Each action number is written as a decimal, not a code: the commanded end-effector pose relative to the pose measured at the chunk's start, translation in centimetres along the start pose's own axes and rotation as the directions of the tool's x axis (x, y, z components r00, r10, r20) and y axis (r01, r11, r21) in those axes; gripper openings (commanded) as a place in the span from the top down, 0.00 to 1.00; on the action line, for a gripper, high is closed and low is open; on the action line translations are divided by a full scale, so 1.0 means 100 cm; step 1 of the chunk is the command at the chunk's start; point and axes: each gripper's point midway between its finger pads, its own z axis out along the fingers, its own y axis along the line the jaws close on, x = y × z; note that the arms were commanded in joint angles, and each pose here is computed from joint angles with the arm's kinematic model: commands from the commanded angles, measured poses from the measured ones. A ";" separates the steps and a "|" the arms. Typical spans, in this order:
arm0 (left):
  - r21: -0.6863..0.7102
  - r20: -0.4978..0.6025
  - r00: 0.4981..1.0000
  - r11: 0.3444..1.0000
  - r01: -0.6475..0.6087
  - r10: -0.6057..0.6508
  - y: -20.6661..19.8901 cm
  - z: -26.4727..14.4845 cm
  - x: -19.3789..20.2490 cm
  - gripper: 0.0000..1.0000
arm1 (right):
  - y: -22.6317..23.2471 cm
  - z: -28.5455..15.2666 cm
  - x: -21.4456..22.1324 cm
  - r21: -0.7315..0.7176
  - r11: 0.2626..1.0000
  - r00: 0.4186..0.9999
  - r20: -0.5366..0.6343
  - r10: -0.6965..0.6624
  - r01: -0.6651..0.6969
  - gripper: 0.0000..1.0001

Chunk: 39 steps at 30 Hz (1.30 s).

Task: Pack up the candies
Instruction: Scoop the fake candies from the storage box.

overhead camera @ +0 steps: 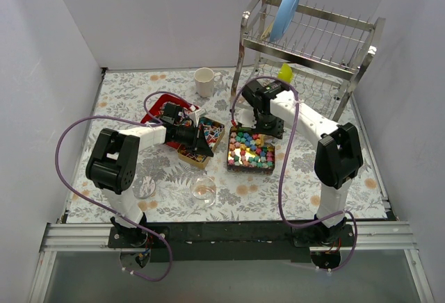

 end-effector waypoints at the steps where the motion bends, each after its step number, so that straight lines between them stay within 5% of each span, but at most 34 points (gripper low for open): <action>1: 0.026 0.023 0.998 0.998 -0.056 0.055 -0.010 -0.003 -0.011 1.00 | 0.026 0.020 0.002 -0.137 0.985 0.994 -0.023 0.106 -0.108 0.99; 20: -0.034 0.025 1.000 0.999 -0.014 0.014 0.012 0.011 -0.007 1.00 | -0.006 0.037 -0.027 -0.043 0.999 1.000 0.008 0.018 -0.017 0.99; 33: -0.044 0.023 1.000 0.999 0.003 -0.002 0.018 0.014 -0.005 1.00 | 0.007 0.050 -0.067 0.041 0.975 0.974 0.054 -0.220 0.218 0.99; 39: -0.044 0.011 1.000 0.999 0.017 -0.016 0.024 0.018 0.002 1.00 | 0.011 0.054 -0.091 0.029 0.986 0.976 0.138 -0.169 0.166 0.99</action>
